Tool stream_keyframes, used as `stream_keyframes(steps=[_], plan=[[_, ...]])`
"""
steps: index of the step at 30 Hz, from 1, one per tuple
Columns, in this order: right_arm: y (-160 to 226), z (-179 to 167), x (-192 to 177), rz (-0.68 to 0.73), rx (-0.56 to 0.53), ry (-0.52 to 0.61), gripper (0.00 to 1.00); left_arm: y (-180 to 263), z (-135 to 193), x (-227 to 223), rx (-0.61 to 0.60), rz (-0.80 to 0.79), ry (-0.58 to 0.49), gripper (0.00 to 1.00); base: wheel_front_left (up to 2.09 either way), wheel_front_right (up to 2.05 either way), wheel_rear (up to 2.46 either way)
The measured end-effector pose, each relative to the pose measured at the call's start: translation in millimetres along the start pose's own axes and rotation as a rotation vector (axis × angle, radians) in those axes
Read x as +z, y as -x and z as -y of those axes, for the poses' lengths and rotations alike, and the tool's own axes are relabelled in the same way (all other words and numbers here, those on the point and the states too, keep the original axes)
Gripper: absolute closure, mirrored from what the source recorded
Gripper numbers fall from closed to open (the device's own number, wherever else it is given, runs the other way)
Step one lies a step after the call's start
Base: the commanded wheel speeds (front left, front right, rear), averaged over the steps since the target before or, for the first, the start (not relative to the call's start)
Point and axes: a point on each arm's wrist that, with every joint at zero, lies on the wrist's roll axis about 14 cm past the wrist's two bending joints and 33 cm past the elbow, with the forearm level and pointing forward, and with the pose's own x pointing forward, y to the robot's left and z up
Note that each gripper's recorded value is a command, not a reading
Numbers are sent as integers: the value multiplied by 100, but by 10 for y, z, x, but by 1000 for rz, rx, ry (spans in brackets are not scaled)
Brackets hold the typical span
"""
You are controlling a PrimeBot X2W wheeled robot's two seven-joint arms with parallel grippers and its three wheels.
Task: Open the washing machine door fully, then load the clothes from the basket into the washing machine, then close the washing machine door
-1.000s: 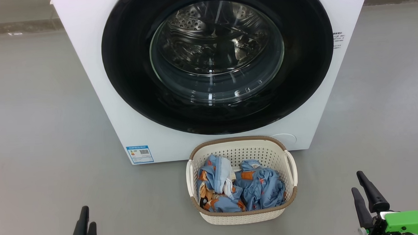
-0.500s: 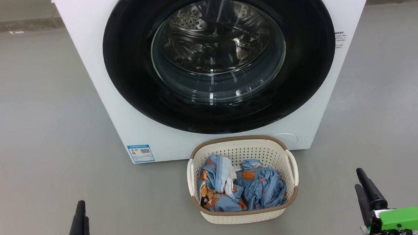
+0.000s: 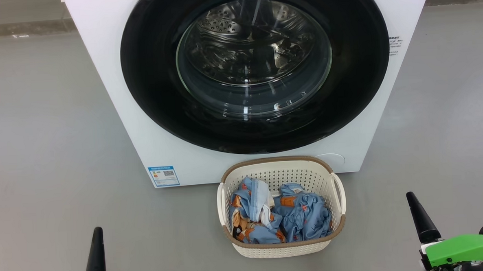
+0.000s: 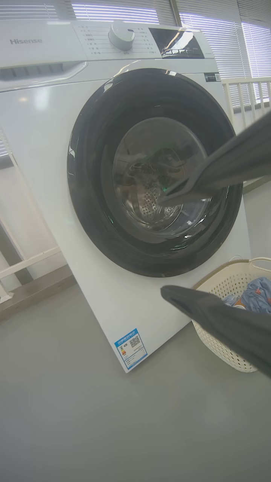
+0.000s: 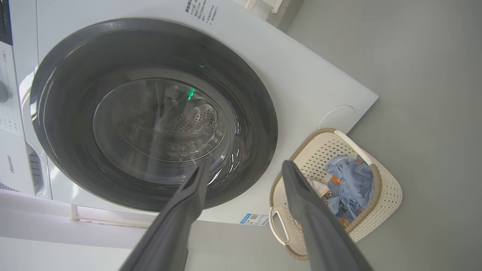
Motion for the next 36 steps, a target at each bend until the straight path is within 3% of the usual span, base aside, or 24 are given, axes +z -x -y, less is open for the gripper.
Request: stream_keyframes(steps=[36], plan=[[-94,-214,-53,-2,86,381,0,2,137,60,-55,42,-472,0,0,0,0]])
